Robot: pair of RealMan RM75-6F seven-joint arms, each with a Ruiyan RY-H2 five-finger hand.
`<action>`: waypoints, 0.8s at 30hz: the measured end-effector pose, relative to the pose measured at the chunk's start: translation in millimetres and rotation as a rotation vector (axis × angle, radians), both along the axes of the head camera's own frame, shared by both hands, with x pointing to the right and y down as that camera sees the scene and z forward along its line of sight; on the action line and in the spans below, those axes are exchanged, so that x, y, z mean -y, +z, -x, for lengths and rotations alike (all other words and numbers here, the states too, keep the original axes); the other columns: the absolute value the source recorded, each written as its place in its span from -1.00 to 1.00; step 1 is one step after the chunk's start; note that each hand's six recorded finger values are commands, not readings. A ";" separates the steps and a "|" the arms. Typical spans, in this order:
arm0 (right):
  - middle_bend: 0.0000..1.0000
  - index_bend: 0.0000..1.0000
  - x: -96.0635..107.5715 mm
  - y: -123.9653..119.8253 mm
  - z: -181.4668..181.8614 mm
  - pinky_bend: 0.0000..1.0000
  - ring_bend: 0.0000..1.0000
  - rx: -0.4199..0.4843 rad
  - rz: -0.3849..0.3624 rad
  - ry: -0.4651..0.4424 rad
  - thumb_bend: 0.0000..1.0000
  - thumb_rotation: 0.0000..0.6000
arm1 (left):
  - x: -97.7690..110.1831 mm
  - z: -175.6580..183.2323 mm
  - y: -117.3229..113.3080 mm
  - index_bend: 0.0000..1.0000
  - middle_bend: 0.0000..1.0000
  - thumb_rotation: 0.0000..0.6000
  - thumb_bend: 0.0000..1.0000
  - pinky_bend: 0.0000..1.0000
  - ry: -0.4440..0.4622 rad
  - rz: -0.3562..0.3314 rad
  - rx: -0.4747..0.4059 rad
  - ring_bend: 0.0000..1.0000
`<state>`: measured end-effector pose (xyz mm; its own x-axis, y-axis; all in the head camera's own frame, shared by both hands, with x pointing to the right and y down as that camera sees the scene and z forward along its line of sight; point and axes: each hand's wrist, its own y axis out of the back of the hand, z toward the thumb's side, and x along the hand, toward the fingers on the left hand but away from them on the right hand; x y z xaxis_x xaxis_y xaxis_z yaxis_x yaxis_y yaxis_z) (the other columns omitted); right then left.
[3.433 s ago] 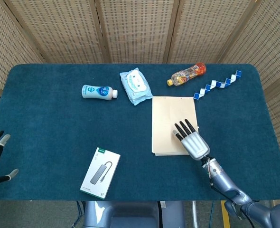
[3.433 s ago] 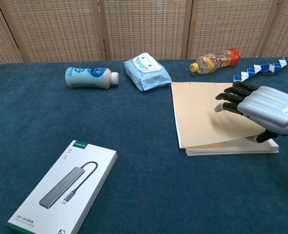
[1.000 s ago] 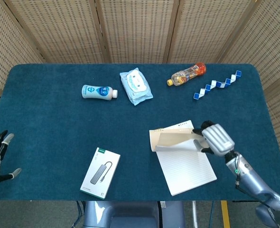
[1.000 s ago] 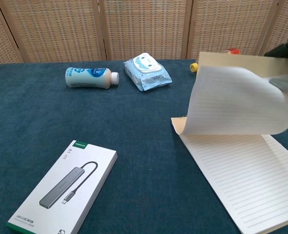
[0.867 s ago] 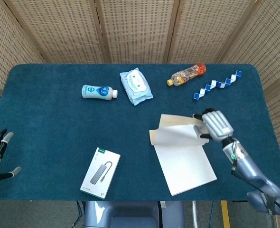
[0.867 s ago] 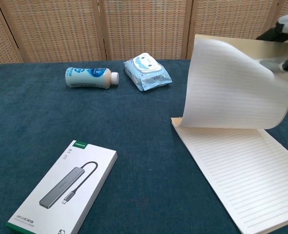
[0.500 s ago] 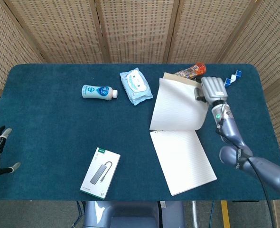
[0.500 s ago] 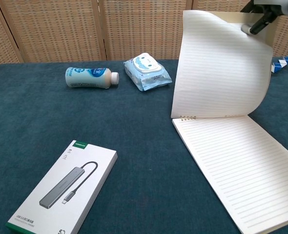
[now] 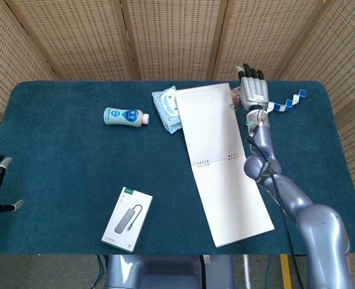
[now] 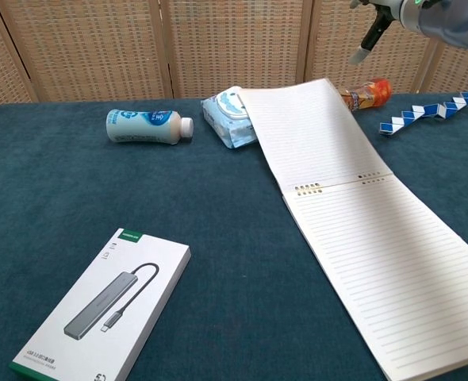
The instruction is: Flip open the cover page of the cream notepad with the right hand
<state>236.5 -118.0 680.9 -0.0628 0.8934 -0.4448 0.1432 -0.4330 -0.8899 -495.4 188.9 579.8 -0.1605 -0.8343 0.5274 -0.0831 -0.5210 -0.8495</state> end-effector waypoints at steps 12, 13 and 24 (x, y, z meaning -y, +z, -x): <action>-1.00 -1.00 -9.3 -30.6 -24.8 -1.00 -1.00 -0.085 -0.229 -0.051 -1.00 1.00 | -6.4 -7.4 -12.6 -1.00 -1.00 1.00 -1.00 -1.00 0.042 -0.046 -0.026 -1.00; -1.00 -1.00 -14.2 -33.9 -27.8 -1.00 -1.00 -0.085 -0.247 -0.066 -1.00 1.00 | -7.2 -8.3 -13.5 -1.00 -1.00 1.00 -1.00 -1.00 0.049 -0.050 -0.028 -1.00; -1.00 -1.00 -180.4 -72.7 -99.3 -1.00 -1.00 -0.001 -0.323 -0.262 -1.00 1.00 | -19.6 -19.7 -21.7 -1.00 -1.00 1.00 -1.00 -1.00 0.124 -0.086 -0.068 -1.00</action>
